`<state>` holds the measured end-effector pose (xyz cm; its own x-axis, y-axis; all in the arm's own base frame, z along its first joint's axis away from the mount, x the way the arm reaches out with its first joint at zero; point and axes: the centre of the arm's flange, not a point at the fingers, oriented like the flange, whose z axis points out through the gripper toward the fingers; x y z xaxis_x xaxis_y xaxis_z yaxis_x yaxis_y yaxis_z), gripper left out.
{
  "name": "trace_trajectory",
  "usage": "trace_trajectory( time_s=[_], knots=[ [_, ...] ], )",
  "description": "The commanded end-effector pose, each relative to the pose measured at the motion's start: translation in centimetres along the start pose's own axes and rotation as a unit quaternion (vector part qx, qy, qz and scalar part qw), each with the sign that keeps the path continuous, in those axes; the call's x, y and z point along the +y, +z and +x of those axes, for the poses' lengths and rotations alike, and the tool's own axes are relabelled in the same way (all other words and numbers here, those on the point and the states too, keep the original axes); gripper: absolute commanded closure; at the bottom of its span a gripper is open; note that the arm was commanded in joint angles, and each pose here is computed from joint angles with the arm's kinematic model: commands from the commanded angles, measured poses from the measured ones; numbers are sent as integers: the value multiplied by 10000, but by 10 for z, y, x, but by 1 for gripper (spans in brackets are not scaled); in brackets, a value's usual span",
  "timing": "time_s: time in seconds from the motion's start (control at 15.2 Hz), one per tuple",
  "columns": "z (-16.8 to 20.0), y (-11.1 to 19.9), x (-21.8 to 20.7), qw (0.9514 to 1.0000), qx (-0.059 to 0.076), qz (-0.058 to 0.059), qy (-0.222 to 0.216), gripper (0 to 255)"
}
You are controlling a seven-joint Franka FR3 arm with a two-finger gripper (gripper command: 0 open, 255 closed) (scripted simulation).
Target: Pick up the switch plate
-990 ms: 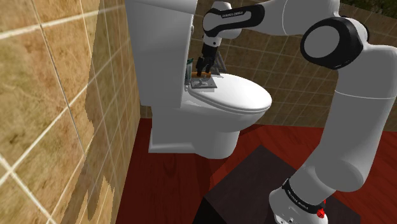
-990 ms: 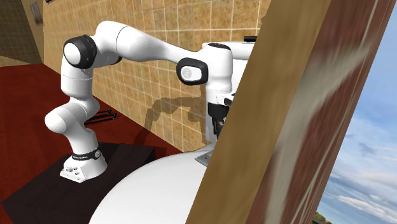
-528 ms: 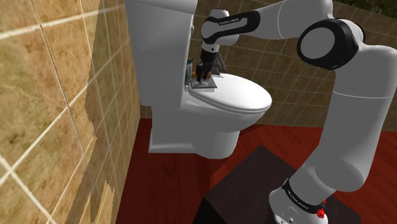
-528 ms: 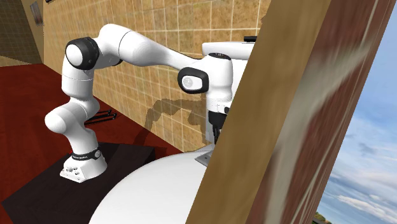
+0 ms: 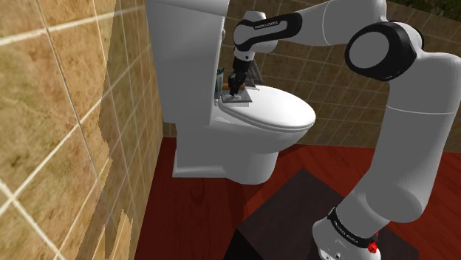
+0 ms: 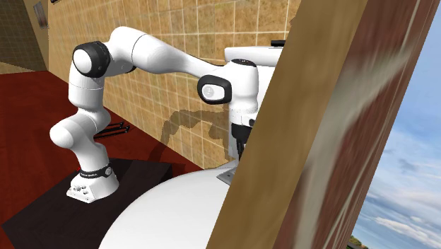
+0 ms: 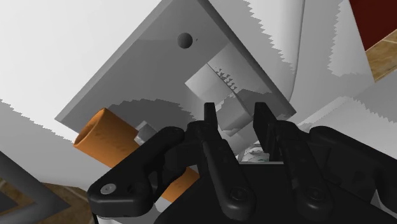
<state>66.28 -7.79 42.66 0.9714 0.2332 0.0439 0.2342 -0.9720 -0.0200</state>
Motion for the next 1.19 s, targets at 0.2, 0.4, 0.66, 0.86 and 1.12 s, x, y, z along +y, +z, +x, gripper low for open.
trace_trajectory(
  time_s=[0.2,0.4,0.66,0.86,1.12],
  knots=[
    [1,-15,0,10000,-6,1,0,255],
    [2,-31,0,10000,-6,1,0,255],
    [2,-52,-1,10000,-6,1,0,255],
    [3,-68,-1,10000,-6,1,0,255],
    [4,-79,-1,10000,-6,1,0,255]
  ],
)
